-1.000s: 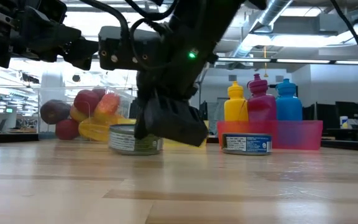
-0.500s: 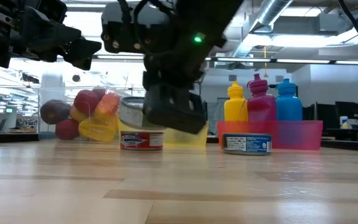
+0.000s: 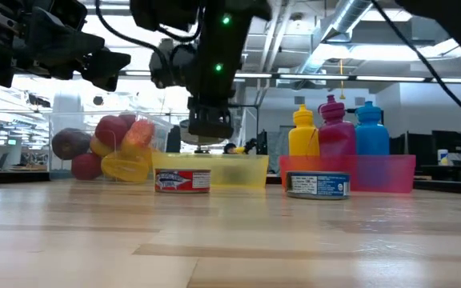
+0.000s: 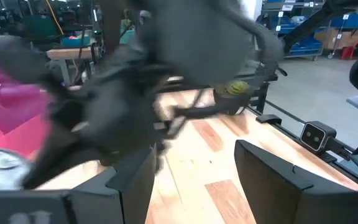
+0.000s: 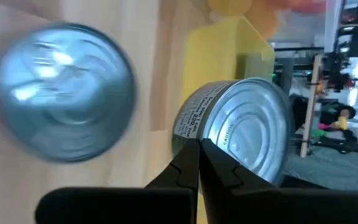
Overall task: Pick & Place Food Item
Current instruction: Put the green tuna can into the yellow bin
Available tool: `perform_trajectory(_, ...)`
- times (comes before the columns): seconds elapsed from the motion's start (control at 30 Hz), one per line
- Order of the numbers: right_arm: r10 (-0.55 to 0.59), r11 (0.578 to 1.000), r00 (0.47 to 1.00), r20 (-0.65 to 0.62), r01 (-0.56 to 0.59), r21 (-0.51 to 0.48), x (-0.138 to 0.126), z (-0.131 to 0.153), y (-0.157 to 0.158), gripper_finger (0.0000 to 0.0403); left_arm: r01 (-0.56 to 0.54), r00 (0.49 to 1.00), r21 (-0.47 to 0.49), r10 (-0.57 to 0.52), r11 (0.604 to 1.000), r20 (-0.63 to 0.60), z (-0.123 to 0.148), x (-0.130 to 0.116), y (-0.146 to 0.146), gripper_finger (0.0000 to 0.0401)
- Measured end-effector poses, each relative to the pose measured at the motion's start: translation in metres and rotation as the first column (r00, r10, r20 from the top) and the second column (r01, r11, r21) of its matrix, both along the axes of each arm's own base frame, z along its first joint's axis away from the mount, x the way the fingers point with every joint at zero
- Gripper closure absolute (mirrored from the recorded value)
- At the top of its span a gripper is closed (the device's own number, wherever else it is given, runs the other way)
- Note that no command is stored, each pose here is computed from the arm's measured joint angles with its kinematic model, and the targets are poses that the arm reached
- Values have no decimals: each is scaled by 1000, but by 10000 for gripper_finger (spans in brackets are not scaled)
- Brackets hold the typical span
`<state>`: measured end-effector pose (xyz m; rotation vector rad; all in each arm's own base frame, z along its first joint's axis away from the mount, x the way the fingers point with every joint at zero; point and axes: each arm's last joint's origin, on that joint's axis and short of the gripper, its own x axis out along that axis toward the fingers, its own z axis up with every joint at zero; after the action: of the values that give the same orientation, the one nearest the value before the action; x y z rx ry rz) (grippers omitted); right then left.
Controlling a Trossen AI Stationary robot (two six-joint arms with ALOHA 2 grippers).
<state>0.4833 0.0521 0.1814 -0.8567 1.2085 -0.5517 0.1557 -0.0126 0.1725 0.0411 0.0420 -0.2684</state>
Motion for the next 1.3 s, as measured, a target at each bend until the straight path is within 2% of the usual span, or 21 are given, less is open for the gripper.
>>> perform_trajectory(0.1,-29,999,999,-14,30,30,6,3,-36,403,0,1000,0,0,1000,0,0,0,0,192)
perform_trajectory(0.3,-101,994,995,-24,102,30,8,7,-106,403,0,1000,0,0,1000,-3,0,0,0,192)
perform_trajectory(0.47,-151,983,988,-9,151,100,4,8,-147,403,0,1000,1,0,1000,-15,-1,0,0,192)
perform_trajectory(0.6,-176,961,984,5,170,217,-1,5,-169,403,0,999,2,0,1000,-40,-4,0,0,192)
perform_trajectory(0.7,-187,945,982,9,178,275,-3,4,-174,403,0,999,3,0,1000,-43,-4,0,0,192)
perform_trajectory(1.03,-203,937,979,12,190,293,-4,4,-168,395,-11,999,26,12,1000,-34,-4,0,0,192)
perform_trajectory(1.13,-224,931,974,24,207,299,-4,4,-168,370,-14,999,26,14,1000,-34,-4,0,0,192)
perform_trajectory(1.3,-246,937,969,18,233,259,-5,4,-169,303,-17,999,26,17,1000,-34,-4,0,1,192)
